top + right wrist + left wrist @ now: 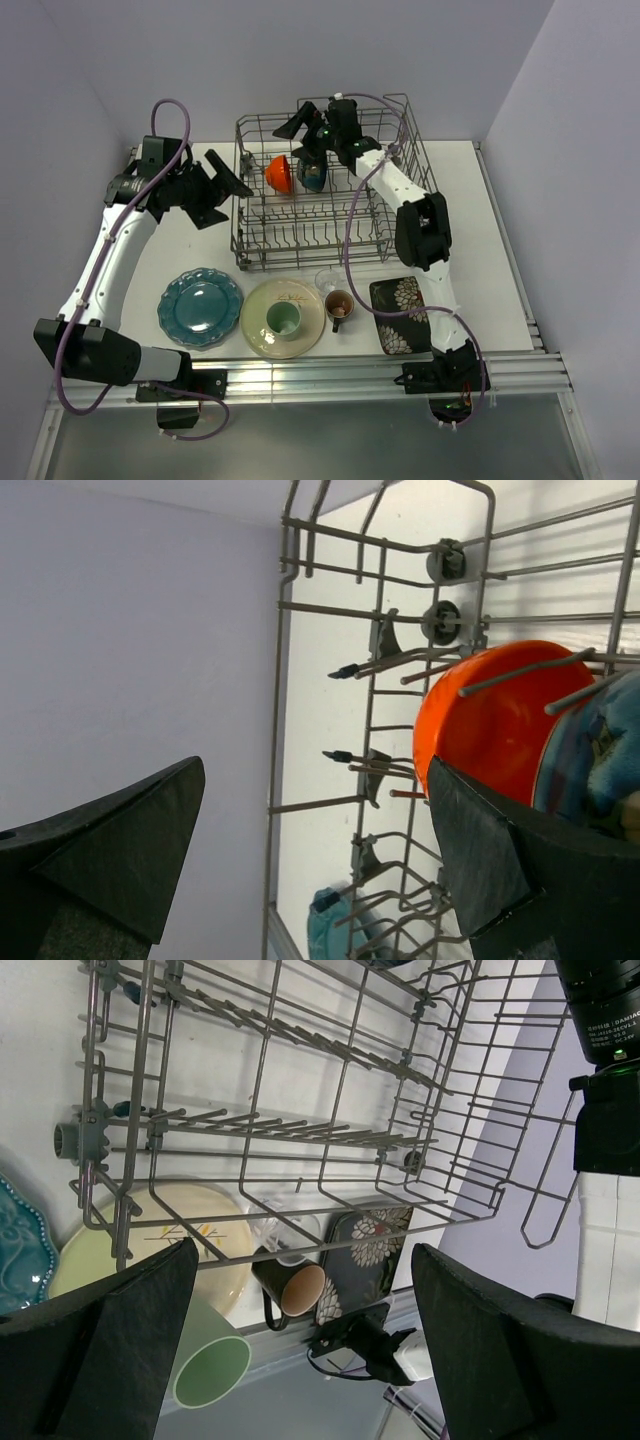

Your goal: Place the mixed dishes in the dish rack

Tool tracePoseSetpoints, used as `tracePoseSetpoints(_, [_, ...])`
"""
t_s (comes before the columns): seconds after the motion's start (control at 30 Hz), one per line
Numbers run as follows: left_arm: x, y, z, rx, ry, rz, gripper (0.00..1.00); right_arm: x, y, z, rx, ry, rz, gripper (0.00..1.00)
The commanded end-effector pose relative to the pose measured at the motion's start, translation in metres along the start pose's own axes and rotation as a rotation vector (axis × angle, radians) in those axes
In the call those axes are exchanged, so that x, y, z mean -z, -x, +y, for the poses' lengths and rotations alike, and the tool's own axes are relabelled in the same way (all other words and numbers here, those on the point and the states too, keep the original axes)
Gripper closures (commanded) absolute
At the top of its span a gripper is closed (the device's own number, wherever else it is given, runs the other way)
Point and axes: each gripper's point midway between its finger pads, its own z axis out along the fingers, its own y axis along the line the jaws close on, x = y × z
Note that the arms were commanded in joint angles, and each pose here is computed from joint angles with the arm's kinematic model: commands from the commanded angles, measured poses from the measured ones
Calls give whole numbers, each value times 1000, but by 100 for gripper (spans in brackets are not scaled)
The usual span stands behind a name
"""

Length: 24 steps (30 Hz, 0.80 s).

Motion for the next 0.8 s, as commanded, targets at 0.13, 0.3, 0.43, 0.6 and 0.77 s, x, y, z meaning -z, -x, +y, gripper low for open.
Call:
tracePoseSetpoints(0.13, [16,2,-7,-7,-38,-57,6,21,-6,2,107,-47,-4,0])
tracePoseSetpoints(0.3, [13,-12,6,-63,40,-10,9,55,1,35,231,-80,-39,0])
tracePoseSetpoints(0.43, [14,-37,13,-132,117,37,10,97,12,56,324,-159,-100,0])
tracePoseSetpoints(0.6, [27,-60,20,-159,127,26,12,157,12,76,432,-215,-149,0])
tracePoseSetpoints(0.77, [38,-80,37,-152,167,39,15,199,-25,72,376,-222,-75,0])
